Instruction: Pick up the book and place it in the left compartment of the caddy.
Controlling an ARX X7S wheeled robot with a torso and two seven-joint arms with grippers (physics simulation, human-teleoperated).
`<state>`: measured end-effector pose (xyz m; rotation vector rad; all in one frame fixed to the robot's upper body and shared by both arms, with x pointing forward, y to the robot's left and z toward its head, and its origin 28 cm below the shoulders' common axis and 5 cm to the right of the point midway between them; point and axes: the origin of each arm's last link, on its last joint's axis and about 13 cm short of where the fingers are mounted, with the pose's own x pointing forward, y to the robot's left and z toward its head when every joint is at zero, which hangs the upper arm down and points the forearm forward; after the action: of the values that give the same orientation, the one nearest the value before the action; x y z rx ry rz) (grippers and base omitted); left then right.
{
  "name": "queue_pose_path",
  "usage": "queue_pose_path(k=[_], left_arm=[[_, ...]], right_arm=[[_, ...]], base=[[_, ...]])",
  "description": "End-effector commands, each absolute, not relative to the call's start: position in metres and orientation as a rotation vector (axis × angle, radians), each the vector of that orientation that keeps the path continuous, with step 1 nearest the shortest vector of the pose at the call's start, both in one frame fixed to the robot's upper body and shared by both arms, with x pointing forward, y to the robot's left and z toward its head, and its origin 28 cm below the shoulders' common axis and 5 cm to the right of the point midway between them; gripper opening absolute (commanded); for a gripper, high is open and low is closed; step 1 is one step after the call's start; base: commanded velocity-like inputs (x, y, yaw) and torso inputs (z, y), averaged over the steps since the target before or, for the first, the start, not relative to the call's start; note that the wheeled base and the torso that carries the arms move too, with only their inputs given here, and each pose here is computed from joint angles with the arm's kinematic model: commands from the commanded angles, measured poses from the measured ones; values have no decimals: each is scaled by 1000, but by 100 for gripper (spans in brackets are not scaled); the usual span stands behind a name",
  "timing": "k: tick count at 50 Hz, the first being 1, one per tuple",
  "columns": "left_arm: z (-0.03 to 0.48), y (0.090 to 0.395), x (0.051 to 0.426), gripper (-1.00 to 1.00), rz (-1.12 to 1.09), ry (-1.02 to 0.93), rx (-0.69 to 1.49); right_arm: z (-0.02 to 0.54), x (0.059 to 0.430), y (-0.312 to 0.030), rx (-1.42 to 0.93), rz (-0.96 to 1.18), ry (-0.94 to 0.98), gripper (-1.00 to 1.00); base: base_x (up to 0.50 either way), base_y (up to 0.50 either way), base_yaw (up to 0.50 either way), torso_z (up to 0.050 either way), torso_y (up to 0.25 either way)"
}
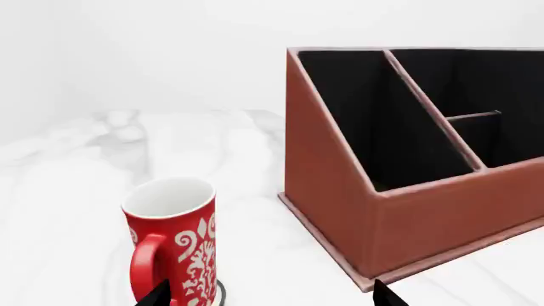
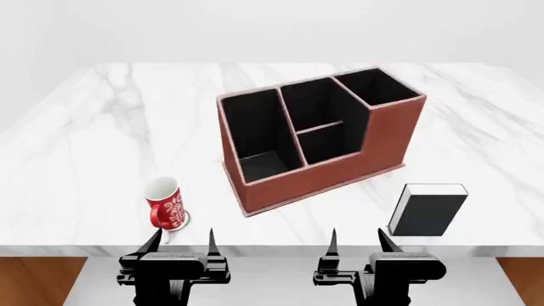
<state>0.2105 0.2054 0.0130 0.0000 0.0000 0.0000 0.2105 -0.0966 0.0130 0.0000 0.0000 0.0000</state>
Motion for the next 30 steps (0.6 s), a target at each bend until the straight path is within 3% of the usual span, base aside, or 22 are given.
queue_pose_path(k=[1, 15, 30], left_arm=[[14, 205, 211, 100, -2, 0, 12], [16, 205, 211, 100, -3, 1, 20], [13, 206, 211, 100, 9, 3, 38]], right_arm=[[13, 211, -96, -1, -14, -9, 100], [13, 212, -97, 20, -16, 10, 100], [11, 211, -96, 15, -18, 33, 100]], base=[[0, 0, 0, 0, 0], [0, 0, 0, 0, 0], [4, -500, 0, 0, 0]])
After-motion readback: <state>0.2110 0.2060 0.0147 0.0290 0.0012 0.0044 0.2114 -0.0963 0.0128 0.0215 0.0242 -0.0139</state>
